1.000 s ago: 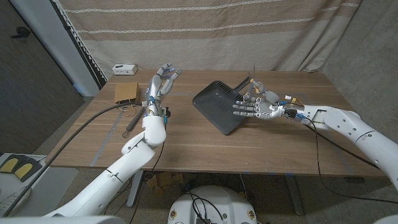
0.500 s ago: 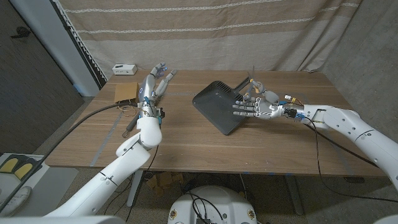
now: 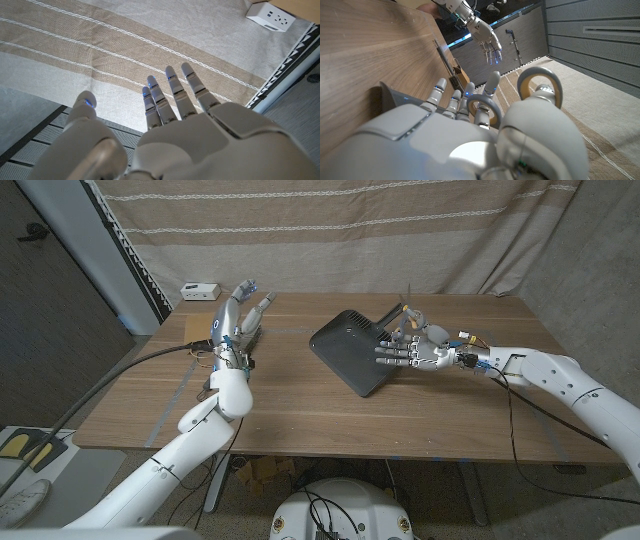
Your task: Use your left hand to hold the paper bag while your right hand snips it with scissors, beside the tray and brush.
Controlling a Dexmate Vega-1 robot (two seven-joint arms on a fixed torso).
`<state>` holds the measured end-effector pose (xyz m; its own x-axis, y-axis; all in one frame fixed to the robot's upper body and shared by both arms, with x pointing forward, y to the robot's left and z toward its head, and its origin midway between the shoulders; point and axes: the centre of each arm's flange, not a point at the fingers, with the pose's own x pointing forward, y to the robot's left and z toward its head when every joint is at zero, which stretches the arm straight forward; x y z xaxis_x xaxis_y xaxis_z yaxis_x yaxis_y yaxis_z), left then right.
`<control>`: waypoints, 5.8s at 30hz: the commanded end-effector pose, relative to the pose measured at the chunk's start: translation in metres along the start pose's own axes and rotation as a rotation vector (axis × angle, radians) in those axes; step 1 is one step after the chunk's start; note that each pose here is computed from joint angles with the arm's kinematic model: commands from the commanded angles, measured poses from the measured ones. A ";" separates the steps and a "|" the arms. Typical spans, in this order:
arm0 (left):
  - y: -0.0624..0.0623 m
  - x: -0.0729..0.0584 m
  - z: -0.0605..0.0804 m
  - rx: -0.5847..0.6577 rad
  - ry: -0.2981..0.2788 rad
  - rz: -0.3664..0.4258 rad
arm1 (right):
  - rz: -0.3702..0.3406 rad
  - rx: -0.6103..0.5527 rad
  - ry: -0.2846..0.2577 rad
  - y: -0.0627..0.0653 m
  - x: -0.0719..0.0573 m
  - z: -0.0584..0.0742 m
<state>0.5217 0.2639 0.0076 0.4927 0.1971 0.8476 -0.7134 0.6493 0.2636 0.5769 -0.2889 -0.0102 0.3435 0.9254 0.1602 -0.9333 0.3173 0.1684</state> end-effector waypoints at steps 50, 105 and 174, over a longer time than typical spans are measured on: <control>0.028 -0.009 -0.031 0.185 0.040 0.061 | 0.098 -0.062 0.249 0.016 0.020 -0.012; 0.031 -0.015 -0.061 0.127 0.178 0.023 | 0.184 -0.138 0.374 0.020 0.029 -0.002; 0.074 0.004 -0.085 0.757 0.031 -0.044 | 0.186 -0.120 0.367 0.012 0.037 -0.002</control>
<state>0.5118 0.3683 -0.0121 0.5243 0.2275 0.8206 -0.8504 0.0897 0.5185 0.5763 -0.2530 -0.0039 0.1281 0.9751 -0.1809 -0.9887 0.1399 0.0538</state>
